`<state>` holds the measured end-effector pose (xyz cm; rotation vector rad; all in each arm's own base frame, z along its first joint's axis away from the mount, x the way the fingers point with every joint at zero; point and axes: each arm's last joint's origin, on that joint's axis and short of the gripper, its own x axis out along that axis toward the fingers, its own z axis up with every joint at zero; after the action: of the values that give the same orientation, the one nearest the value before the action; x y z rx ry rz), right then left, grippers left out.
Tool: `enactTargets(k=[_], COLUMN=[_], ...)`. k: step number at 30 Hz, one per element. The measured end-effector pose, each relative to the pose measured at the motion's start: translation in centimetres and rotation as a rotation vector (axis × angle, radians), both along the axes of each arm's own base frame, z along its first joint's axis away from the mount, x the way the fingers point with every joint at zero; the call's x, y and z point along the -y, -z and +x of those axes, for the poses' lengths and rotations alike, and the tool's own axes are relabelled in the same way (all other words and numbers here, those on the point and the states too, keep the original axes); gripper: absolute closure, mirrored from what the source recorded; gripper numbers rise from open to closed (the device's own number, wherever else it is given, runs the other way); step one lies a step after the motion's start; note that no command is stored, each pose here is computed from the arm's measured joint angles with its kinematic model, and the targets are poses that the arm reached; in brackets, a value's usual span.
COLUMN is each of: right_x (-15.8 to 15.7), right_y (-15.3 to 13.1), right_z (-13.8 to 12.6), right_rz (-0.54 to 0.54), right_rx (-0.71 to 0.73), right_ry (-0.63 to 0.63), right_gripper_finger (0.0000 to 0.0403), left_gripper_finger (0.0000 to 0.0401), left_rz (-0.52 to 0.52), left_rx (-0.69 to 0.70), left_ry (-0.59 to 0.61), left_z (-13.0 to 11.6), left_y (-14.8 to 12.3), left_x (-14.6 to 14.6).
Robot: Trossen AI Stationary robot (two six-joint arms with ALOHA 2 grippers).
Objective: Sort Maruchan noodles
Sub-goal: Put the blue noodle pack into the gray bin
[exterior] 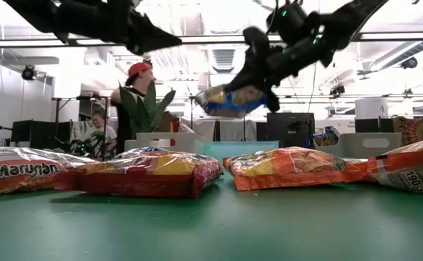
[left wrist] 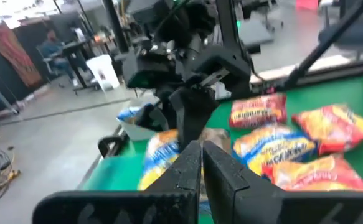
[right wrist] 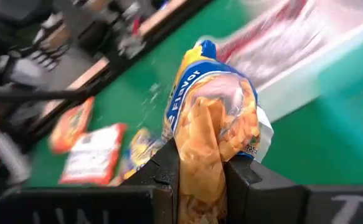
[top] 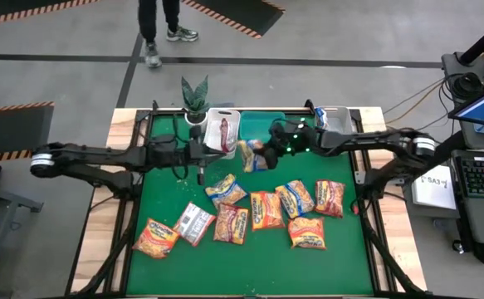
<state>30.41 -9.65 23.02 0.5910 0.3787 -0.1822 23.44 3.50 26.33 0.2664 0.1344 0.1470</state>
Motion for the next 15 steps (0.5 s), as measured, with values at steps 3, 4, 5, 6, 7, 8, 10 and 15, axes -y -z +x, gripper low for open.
enactTargets(k=[3,4,5,6,7,8,10,15], right_x=[-0.1,-0.1,-0.1,0.0,0.1,0.1,0.2,0.5], right_y=[-1.8,-2.4,-2.9,-3.4,-3.9,-4.2,-4.7,-4.9], right_z=[-1.6,-2.2,-2.8,-3.4,-4.0,-4.6,-5.7,-8.3], right_rz=[-0.109,-0.148,-0.188,-0.235,-0.273,-0.316,-0.405,-0.573], right_rx=[-0.026,-0.034,-0.056,-0.077,-0.094,-0.119,-0.188,-0.386], right_ry=[0.118,0.173,0.235,0.308,0.381,0.452,0.6,0.984], right_gripper_finger=[0.0342,0.0342,0.0342,0.0342,0.0342,0.0342,0.0342,0.0344], left_gripper_finger=[0.0401,0.0401,0.0401,0.0401,0.0401,0.0401,0.0401,0.0401], left_rz=[0.001,0.002,0.003,0.004,0.005,0.005,0.007,0.002], left_rx=[0.047,0.057,0.065,0.071,0.079,0.081,0.089,0.09], left_ry=[-0.001,-0.001,-0.001,-0.001,-0.001,-0.001,-0.001,-0.002], left_z=[-0.8,-1.0,-1.1,-1.2,-1.4,-1.5,-1.6,-1.6], left_y=[-0.9,-1.1,-1.3,-1.4,-1.5,-1.6,-1.7,-1.7], left_x=[0.1,0.1,0.2,0.2,0.2,0.2,0.2,0.2])
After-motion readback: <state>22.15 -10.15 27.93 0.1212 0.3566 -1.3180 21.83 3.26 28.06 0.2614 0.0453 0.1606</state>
